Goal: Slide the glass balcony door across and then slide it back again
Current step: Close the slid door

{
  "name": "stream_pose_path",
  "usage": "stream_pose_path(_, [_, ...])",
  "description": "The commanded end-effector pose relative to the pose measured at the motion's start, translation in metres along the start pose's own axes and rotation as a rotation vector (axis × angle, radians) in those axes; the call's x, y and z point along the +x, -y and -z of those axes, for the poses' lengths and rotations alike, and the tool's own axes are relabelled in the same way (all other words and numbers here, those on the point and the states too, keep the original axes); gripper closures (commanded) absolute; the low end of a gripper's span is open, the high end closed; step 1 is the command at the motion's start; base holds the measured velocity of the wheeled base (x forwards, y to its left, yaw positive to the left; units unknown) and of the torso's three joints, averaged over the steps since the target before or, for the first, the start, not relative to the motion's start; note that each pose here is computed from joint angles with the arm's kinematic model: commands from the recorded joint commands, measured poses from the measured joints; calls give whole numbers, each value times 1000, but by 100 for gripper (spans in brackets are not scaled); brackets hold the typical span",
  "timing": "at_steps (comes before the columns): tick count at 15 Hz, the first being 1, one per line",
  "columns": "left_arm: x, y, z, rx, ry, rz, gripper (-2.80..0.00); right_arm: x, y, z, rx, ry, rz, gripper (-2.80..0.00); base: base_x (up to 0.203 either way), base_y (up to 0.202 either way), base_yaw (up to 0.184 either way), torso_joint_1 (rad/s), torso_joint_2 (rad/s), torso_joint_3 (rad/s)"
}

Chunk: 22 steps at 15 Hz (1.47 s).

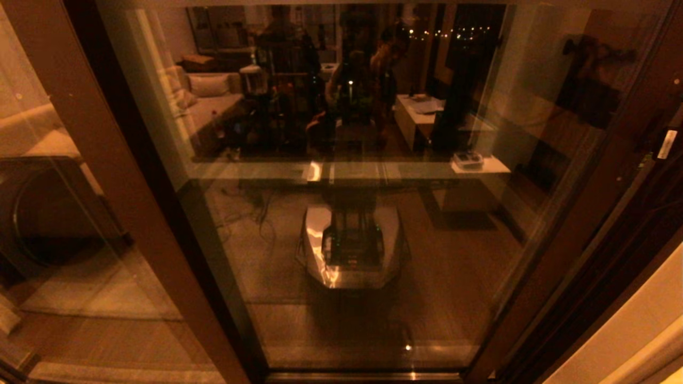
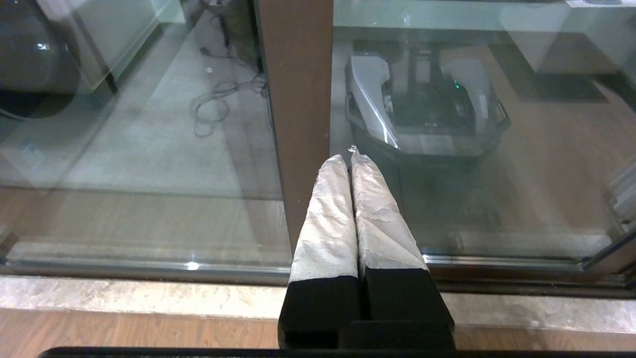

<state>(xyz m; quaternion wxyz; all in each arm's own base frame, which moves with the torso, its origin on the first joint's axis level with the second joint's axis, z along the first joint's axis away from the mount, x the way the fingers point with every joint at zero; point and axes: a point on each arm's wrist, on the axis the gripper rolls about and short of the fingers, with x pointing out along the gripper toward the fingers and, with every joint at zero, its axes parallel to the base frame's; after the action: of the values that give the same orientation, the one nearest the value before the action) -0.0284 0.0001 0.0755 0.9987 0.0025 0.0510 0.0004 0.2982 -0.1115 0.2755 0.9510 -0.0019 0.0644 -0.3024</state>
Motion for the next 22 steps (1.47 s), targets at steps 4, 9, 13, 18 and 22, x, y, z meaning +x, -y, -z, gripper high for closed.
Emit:
stream_pose_path(4, [0,0,0,0,0,0,0,12,11,-2,6,5,37,-280,0,0,0,0,0,0])
stream_pose_path(9, [0,0,0,0,-1,0,0,15,16,-3,7,7,57,-280,0,0,0,0,0,0])
stream_pose_path(13, [0,0,0,0,0,0,0,11,18,-4,10,13,57,-280,0,0,0,0,0,0])
stream_pose_path(18, [0,0,0,0,-1,0,0,-38,20,-16,23,69,-42,-280,0,0,0,0,0,0])
stream_pose_path(22, [0,0,0,0,1,0,0,-44,22,-18,25,77,-40,-280,0,0,0,0,0,0])
